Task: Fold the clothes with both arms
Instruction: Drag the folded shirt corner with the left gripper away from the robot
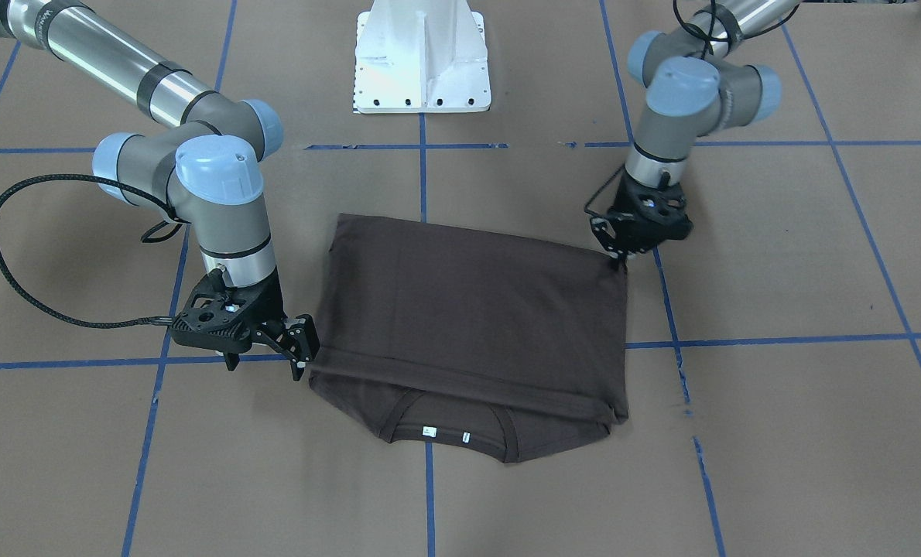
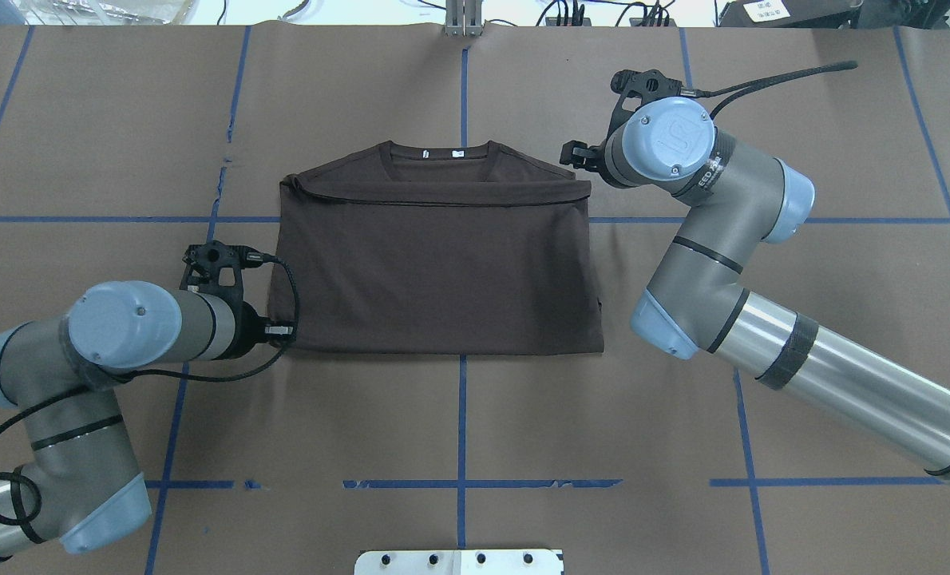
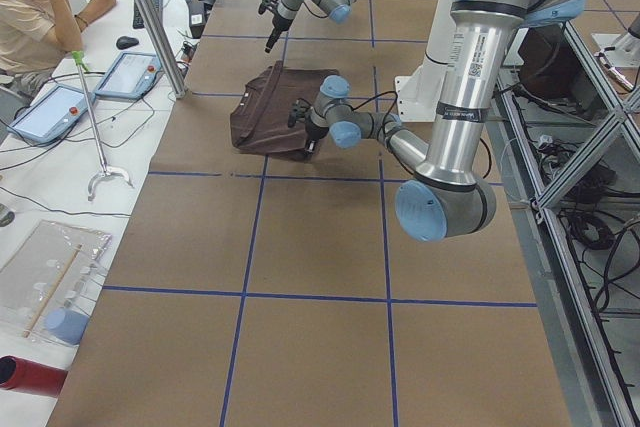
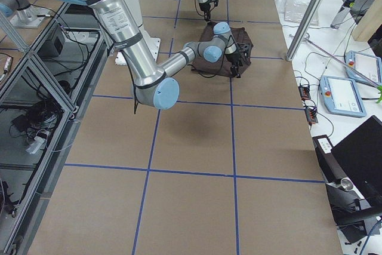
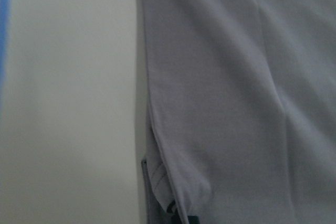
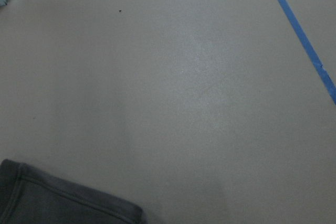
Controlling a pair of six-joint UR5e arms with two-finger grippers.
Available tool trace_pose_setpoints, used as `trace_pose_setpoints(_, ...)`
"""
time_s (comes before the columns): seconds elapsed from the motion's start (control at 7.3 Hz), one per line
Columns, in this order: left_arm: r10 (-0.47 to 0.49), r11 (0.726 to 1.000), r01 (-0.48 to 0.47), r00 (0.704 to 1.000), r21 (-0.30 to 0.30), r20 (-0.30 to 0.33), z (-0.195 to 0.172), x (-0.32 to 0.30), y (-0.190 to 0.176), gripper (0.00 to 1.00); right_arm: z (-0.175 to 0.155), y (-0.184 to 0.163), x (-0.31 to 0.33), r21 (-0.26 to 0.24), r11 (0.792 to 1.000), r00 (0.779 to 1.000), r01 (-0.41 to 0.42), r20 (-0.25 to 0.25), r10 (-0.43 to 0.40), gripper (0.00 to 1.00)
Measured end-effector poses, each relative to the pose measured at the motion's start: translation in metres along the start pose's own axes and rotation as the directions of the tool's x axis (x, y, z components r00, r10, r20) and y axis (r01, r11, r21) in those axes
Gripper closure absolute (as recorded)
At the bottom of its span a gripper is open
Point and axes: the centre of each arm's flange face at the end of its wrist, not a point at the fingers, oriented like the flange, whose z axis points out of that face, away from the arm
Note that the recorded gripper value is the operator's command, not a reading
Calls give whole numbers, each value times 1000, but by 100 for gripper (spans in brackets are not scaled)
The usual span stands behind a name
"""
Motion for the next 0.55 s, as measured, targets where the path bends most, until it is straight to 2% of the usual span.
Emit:
trace_pose_setpoints(0.27,21,997,-28,996,75,92,26,-39,-99,100,1,0,1,0,1000,1000,-1,-3,1,0)
trace_pose_setpoints(0.55,6,990,-21,994,138,112,65,-52,-181,100,0,1,1,1,1000,1000,-5,-2,5,0)
